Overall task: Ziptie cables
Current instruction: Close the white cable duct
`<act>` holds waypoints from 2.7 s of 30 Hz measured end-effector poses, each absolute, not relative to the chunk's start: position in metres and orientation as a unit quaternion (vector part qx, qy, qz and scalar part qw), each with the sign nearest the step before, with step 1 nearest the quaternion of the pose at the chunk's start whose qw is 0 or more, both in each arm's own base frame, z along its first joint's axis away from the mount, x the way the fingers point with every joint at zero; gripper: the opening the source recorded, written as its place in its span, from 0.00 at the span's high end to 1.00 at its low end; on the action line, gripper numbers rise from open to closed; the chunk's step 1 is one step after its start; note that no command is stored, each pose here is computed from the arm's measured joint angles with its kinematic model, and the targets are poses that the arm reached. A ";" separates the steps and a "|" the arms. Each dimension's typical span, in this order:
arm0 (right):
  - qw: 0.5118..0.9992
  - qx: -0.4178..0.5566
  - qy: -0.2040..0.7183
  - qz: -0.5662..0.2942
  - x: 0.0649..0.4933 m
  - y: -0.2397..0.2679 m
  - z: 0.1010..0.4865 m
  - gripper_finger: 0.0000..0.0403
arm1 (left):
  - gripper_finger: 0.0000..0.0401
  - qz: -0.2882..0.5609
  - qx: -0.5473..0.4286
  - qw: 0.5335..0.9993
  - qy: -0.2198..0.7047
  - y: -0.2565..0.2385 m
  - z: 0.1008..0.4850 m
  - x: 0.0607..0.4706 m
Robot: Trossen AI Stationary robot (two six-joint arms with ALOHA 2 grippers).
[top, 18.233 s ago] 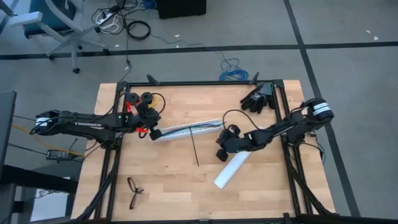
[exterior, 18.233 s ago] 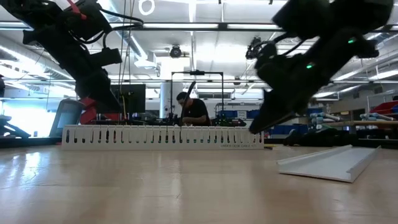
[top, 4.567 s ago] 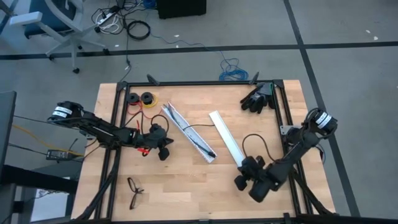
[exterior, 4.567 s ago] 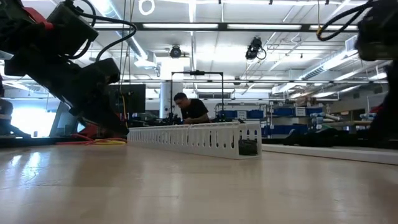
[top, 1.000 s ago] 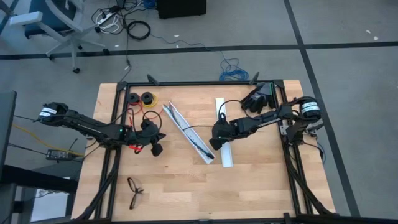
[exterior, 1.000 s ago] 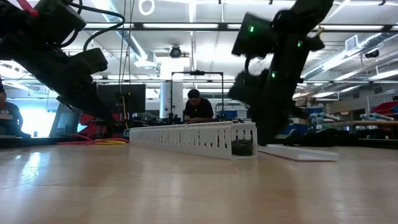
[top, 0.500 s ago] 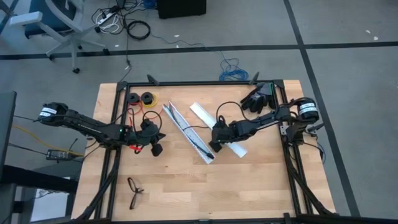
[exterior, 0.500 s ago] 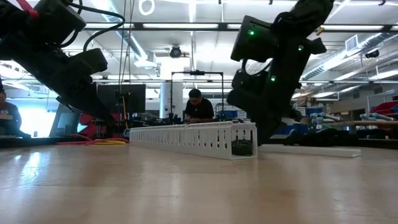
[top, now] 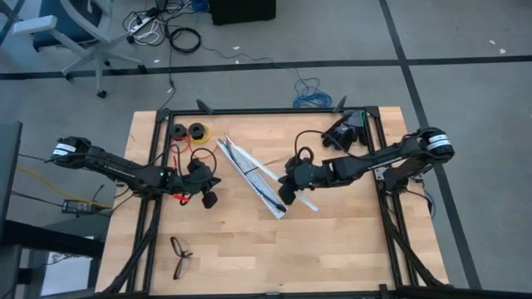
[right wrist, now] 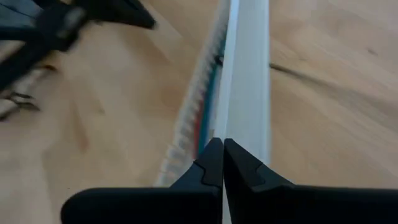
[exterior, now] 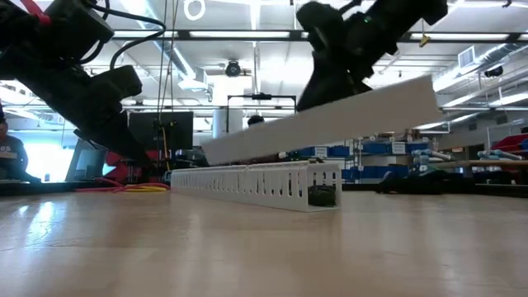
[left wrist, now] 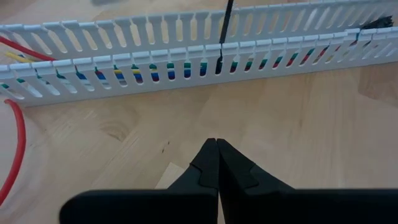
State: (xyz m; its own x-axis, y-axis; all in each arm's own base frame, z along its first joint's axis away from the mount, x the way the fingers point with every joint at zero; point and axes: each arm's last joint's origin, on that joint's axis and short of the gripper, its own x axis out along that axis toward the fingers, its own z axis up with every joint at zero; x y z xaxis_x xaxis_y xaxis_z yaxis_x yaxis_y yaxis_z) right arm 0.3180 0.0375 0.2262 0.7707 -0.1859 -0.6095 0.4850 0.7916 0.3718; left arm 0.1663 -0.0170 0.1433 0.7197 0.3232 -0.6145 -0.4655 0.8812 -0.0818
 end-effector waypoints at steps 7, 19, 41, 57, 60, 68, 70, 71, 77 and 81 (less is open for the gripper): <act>0.932 0.273 0.210 -0.115 0.338 0.049 0.229 1.00 | 1.00 0.215 -0.117 0.920 0.307 -0.017 0.143 0.166; 0.915 0.310 0.228 -0.121 0.361 0.057 0.182 1.00 | 1.00 0.219 -0.115 0.918 0.309 -0.017 0.143 0.166; 0.924 0.182 0.297 -0.161 0.329 0.113 0.190 1.00 | 0.99 0.220 -0.117 0.918 0.310 -0.017 0.143 0.166; 0.908 0.191 0.314 -0.201 0.281 0.191 0.200 1.00 | 0.99 0.228 -0.136 0.916 0.302 -0.017 0.143 0.166; 0.912 0.178 0.320 -0.184 0.279 0.195 0.200 1.00 | 0.99 0.228 -0.138 0.916 0.301 -0.017 0.143 0.166; 0.907 0.164 0.359 -0.146 0.269 0.212 0.188 0.86 | 0.99 0.227 -0.146 0.915 0.300 -0.017 0.143 0.166; 0.906 0.162 0.366 -0.139 0.269 0.219 0.179 0.81 | 0.99 0.208 -0.137 0.921 0.299 -0.019 0.144 0.167; 0.904 0.163 0.371 -0.138 0.269 0.223 0.173 0.78 | 0.99 0.197 -0.132 0.925 0.298 -0.021 0.145 0.168; 0.883 0.185 0.415 -0.120 0.271 0.239 0.136 0.68 | 0.99 0.171 -0.078 0.941 0.282 -0.038 0.144 0.171; 0.874 0.217 0.418 -0.117 0.272 0.246 0.125 0.68 | 0.99 0.158 -0.086 0.942 0.284 -0.051 0.133 0.179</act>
